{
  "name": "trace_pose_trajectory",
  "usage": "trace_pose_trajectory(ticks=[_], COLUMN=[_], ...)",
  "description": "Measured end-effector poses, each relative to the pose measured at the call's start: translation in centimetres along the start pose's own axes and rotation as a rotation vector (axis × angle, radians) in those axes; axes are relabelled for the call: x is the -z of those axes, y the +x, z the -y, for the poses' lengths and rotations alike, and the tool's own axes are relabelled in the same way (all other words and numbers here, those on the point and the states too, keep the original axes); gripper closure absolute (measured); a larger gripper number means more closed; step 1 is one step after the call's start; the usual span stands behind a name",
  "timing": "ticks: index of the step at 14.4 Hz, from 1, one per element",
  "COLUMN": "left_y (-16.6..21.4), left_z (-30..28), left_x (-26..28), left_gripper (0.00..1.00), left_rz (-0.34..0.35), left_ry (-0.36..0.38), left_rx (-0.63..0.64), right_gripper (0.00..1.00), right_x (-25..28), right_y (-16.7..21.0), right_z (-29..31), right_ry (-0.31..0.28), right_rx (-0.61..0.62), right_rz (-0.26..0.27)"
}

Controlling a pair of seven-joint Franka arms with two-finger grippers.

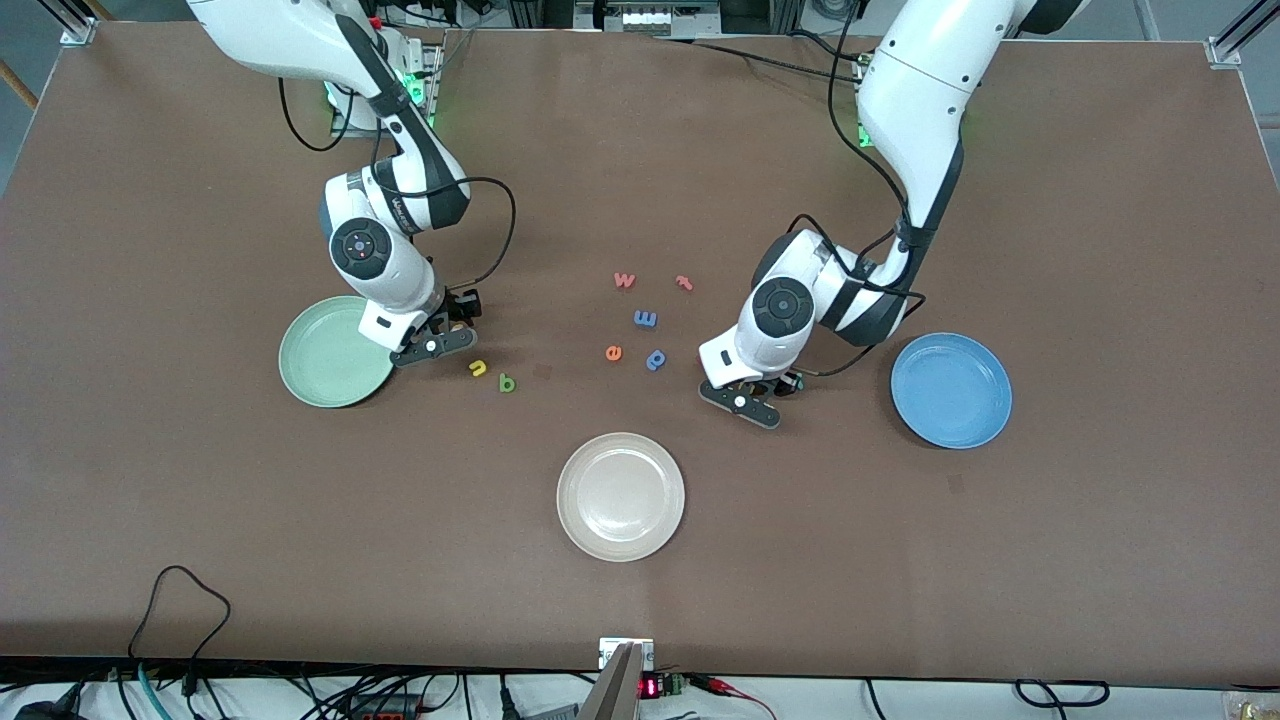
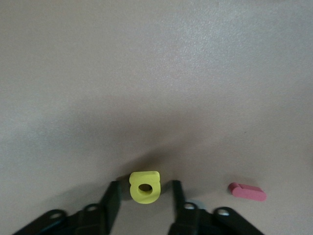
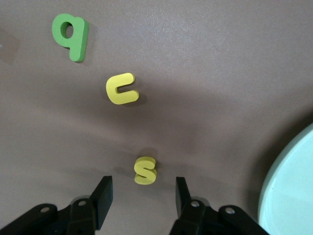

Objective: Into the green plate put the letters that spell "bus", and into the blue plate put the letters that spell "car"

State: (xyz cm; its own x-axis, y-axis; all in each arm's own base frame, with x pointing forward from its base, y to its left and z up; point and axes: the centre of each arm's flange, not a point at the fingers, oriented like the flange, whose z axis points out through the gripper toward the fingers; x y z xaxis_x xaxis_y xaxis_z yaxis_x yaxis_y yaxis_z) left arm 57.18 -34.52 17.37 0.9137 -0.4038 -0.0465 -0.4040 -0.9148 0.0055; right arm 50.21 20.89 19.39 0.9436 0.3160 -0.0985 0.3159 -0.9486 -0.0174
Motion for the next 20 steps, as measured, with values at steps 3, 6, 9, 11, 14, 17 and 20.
trace_pose_trajectory(ticks=[3,6,9,11,14,17,20], left_y=[0.0,0.1,0.5,0.8,-0.8,-3.3,-5.8], left_z=[0.0,0.2,2.5,6.8,15.9,25.3,31.9], left_x=[0.0,0.1,2.3,6.5,11.7,10.6,5.7], left_gripper=[0.70,0.72,0.72,0.72,0.72,0.72,0.72], left_rz=[0.000,-0.002,0.045,0.094,0.155,0.201,0.217], left_ry=[0.000,0.002,0.021,0.029,0.017,0.009,-0.003], left_rx=[0.000,0.003,0.039,0.097,0.142,0.142,0.133], right_gripper=[0.41,0.42,0.43,0.46,0.51,0.65,0.78], right_x=[-1.2,-2.0,-2.1,-2.1,-2.1,-1.9,-1.8], right_y=[0.0,-0.1,0.0,0.0,0.0,0.1,0.1], right_z=[0.0,0.5,1.0,1.0,0.8,0.7,0.5], right_ry=[-0.001,-0.002,-0.003,-0.004,-0.004,-0.005,-0.005], right_rx=[-0.024,-0.052,-0.052,-0.054,-0.055,-0.058,-0.061], right_rz=[0.006,0.006,0.001,0.000,-0.001,-0.004,-0.006])
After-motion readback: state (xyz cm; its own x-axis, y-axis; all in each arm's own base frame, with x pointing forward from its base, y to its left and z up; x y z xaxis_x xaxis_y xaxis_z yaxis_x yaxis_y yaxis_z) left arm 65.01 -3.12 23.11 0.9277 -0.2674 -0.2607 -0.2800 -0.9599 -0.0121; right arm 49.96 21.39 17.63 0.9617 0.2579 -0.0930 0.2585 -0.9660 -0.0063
